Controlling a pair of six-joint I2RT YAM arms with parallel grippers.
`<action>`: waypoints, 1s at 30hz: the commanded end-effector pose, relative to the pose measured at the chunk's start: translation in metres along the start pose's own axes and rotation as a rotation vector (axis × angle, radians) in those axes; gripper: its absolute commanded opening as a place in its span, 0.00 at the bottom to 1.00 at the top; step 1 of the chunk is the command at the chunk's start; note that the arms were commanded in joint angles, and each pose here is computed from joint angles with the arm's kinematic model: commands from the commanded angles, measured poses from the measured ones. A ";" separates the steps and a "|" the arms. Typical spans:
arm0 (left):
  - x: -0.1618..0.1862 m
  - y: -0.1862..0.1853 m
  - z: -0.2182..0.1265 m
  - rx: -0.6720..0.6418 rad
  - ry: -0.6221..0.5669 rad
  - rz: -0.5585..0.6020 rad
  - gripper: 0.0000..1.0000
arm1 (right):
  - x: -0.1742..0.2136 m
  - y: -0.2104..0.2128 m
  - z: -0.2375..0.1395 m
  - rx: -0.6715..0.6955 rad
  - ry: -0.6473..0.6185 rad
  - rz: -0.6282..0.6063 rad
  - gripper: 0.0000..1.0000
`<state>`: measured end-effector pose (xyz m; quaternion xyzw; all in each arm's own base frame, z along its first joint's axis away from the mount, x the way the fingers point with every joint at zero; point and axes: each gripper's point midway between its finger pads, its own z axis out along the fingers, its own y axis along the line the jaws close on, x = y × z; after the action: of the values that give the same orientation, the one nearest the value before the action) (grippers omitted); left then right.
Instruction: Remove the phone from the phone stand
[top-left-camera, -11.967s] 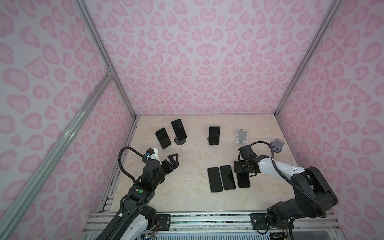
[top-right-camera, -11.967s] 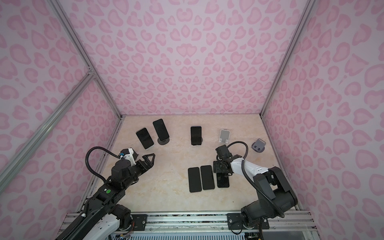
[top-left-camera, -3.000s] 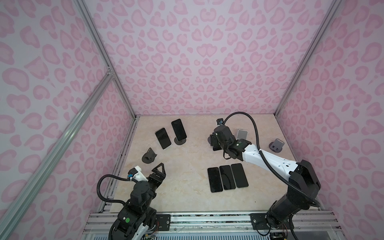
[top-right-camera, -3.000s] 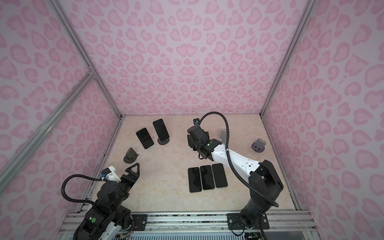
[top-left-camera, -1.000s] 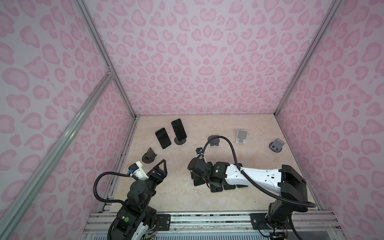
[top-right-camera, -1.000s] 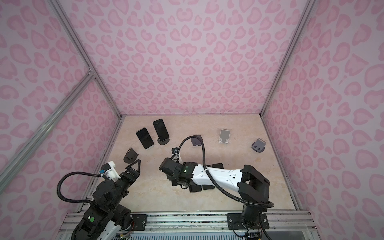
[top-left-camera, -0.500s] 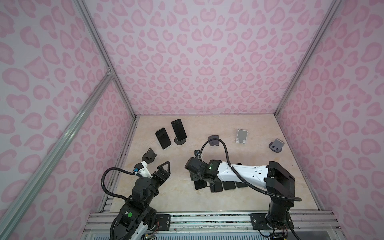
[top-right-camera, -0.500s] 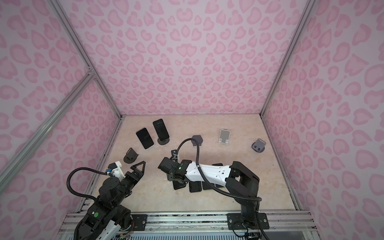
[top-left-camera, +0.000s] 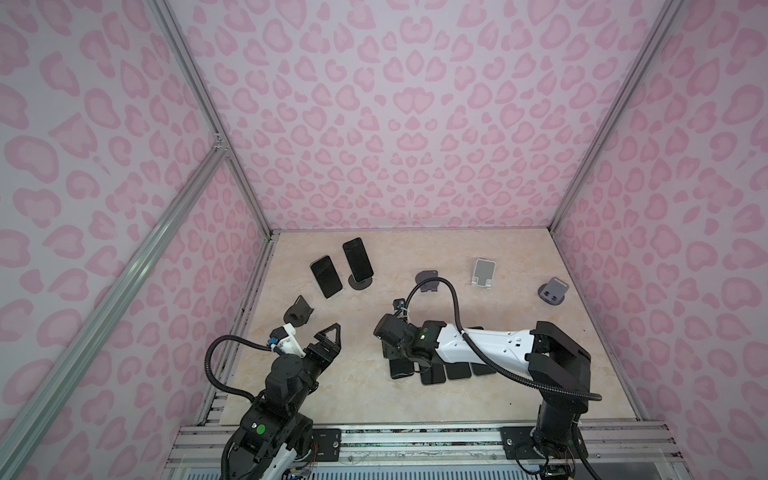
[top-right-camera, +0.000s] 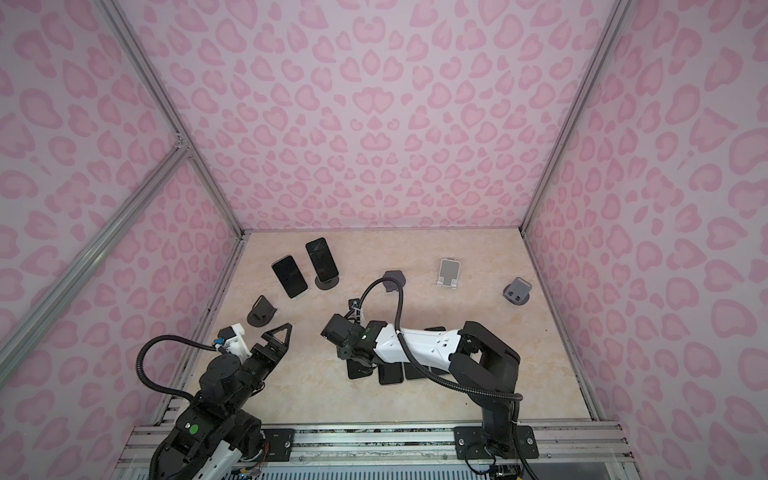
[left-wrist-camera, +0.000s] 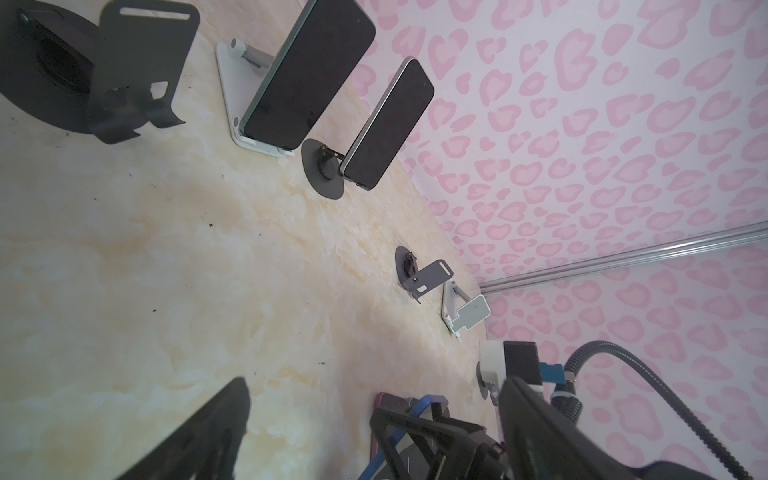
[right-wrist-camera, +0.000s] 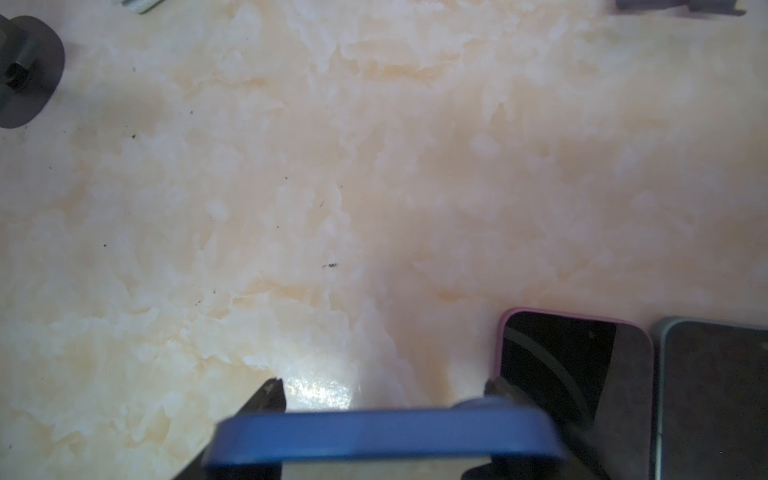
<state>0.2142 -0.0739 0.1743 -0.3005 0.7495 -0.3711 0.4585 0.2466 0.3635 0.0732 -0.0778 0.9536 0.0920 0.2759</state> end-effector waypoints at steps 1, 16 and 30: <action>-0.001 -0.001 0.000 0.003 -0.008 0.001 0.97 | 0.006 -0.009 0.009 0.047 0.003 0.014 0.67; -0.004 0.001 0.001 -0.001 -0.027 0.001 0.97 | 0.004 0.000 0.017 0.004 0.001 0.044 0.65; -0.002 0.013 0.000 -0.028 -0.036 -0.016 0.97 | 0.014 0.008 0.034 -0.001 0.064 0.059 0.65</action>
<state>0.2143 -0.0705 0.1676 -0.3074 0.7477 -0.3652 0.4616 0.2511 0.3775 0.0444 -0.0592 0.9616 0.1043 0.2469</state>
